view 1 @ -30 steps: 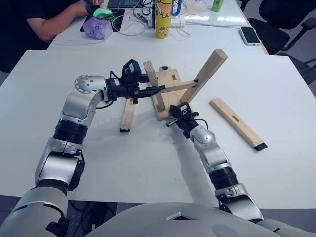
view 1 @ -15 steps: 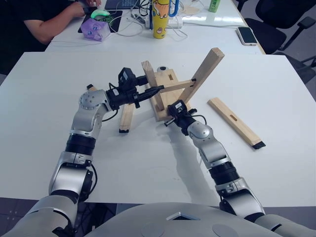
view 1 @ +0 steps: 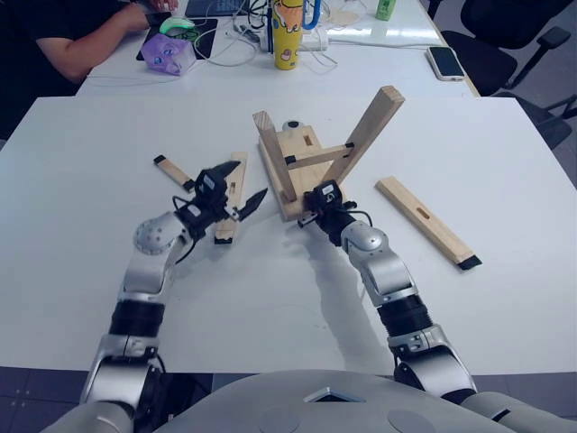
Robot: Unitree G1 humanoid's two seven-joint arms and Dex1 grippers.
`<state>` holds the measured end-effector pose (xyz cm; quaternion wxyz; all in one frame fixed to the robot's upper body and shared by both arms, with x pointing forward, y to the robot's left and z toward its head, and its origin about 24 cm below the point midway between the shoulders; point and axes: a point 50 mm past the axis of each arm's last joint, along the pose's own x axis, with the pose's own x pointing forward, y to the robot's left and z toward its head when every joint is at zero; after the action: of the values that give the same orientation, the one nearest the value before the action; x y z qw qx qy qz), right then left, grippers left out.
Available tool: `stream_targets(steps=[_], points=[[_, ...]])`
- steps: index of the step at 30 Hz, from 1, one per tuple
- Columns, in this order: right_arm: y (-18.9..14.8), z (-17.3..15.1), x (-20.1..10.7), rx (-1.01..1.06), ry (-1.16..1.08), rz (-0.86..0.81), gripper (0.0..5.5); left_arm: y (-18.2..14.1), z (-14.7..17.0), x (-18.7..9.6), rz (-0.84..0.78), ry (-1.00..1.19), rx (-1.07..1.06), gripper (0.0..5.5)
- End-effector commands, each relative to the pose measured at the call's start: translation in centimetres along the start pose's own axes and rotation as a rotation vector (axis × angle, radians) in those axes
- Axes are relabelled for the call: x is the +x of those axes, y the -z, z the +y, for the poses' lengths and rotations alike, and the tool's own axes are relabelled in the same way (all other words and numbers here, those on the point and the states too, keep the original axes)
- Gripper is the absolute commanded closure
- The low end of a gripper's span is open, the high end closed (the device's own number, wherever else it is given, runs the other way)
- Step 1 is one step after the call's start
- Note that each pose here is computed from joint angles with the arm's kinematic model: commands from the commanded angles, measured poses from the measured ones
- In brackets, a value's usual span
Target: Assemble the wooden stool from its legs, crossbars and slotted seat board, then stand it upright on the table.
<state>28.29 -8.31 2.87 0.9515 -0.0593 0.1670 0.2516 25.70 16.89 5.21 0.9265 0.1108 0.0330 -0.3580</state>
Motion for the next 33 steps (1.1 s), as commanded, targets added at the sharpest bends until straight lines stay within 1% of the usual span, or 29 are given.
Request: stream_targets(steps=[1,3,5,8,12,15,18,22,28,33], points=[[4.2,2.4,-0.4,0.075,-0.094,0.202,5.5,0.6,-1.4,-0.1,0.04,-0.08,-0.058,0.77],[3.1,2.4,-0.3,0.054,-0.09,0.151,5.5,0.4,-1.6,0.2,0.04,-0.156,-0.105,0.77],[1.8,1.7,-0.8,0.043,-0.067,0.074,5.5,0.3,-2.3,0.6,0.043,-0.19,-0.144,0.77],[0.5,-0.3,-3.2,0.007,-0.023,-0.016,5.5,0.0,-3.6,0.8,0.046,-0.19,-0.164,0.77],[-0.8,-2.7,-6.6,-0.029,0.034,-0.124,5.5,-0.2,-4.1,0.2,0.031,-0.262,-0.18,0.77],[-0.2,-5.0,-7.9,-0.098,0.143,-0.098,5.5,-0.4,-4.1,0.0,0.015,-0.321,-0.175,0.77],[1.0,-6.6,-7.1,-0.122,0.213,-0.027,5.5,-0.6,-4.1,0.1,0.019,-0.368,-0.16,0.77],[2.4,-7.0,-5.2,-0.144,0.233,0.061,5.5,-0.5,-4.3,0.9,0.05,-0.353,-0.132,0.77],[3.0,-6.2,-3.0,-0.138,0.18,0.063,5.5,-0.9,-4.3,1.7,0.051,-0.332,-0.114,0.77],[3.3,-5.7,-2.7,-0.154,0.114,0.048,5.5,-0.8,-3.7,1.5,0.056,-0.361,-0.113,0.77]])
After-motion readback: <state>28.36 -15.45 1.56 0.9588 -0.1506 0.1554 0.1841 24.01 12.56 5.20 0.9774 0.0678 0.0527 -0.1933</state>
